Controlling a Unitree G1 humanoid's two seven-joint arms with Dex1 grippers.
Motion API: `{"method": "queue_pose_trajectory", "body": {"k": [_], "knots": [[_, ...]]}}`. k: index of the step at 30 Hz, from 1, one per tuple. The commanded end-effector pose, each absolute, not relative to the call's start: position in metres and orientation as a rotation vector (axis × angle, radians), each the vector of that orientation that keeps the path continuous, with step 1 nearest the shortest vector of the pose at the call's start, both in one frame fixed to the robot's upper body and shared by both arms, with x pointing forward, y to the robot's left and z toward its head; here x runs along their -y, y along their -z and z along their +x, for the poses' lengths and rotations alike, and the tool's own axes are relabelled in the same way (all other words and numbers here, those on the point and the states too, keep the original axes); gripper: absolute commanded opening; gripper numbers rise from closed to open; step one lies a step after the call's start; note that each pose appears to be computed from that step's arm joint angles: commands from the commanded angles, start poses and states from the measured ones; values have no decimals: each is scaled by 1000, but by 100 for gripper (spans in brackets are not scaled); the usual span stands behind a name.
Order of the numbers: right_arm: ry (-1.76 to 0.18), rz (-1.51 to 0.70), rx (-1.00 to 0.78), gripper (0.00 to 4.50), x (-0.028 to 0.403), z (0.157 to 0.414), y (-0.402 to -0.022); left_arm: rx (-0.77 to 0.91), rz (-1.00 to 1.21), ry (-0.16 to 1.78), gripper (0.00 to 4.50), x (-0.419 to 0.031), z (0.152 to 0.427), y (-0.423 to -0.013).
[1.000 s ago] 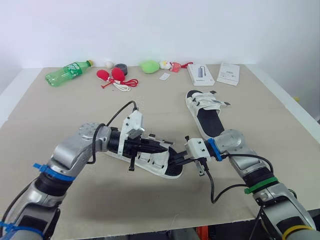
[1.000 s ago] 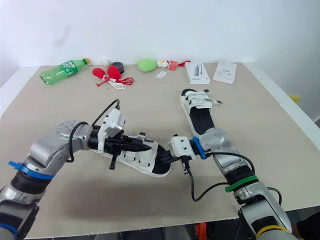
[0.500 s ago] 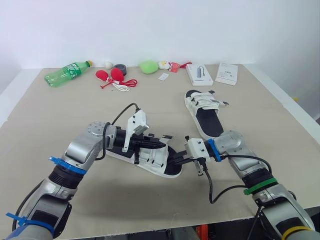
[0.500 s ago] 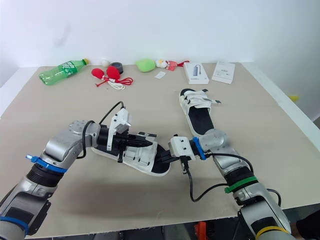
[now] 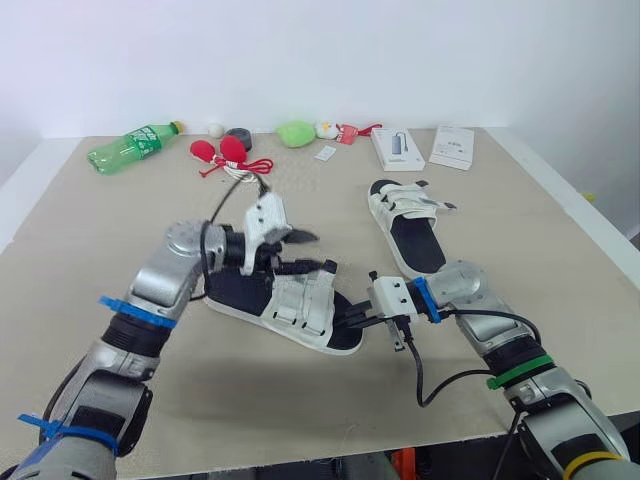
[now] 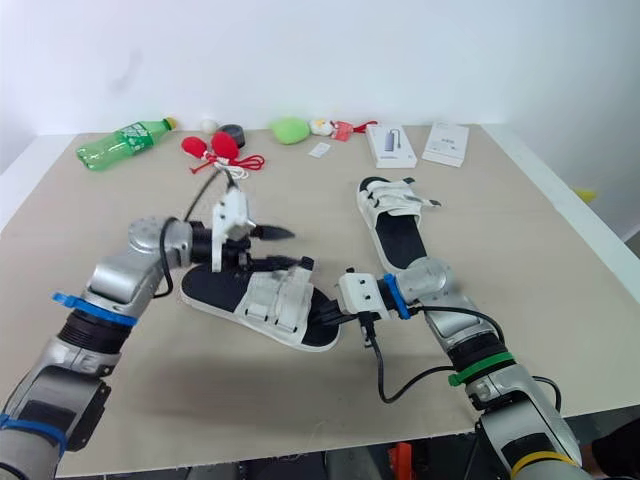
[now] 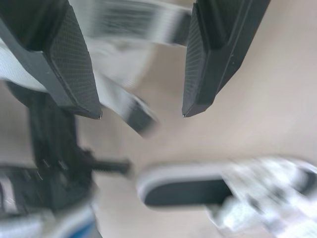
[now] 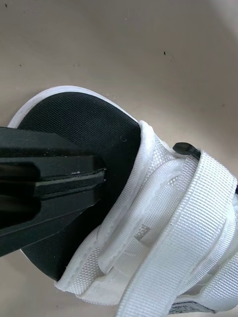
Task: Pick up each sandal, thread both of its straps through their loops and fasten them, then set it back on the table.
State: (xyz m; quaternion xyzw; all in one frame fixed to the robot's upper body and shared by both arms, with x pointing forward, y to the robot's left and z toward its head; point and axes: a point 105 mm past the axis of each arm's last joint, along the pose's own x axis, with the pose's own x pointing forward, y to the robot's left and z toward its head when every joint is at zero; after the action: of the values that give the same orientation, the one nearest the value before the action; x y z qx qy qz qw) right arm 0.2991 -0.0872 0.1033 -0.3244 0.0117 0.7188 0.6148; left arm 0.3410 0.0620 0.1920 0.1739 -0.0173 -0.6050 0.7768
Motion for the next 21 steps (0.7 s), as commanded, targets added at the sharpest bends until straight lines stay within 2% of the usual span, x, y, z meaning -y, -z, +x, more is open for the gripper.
{"method": "queue_pose_trajectory", "body": {"k": [1,5,8,9,11,16,21], "knots": [[-1622,-772,-169,0,100,303,-81,194,291,1390,267,-55,330,-235],[-1619,-775,-167,0,100,304,-82,79,261,1523,155,-48,317,-217],[-1617,-776,-165,0,99,305,-82,-94,198,1576,23,-45,317,-194],[-1616,-776,-164,0,99,305,-82,-167,165,1590,2,-45,316,-188],[-1614,-776,-164,0,100,304,-83,-270,110,1576,2,-43,324,-182],[-1605,-778,-164,0,101,305,-83,-398,87,1516,2,-45,345,-177],[-1603,-776,-162,0,101,304,-84,-601,233,1535,2,-58,344,-151]]}}
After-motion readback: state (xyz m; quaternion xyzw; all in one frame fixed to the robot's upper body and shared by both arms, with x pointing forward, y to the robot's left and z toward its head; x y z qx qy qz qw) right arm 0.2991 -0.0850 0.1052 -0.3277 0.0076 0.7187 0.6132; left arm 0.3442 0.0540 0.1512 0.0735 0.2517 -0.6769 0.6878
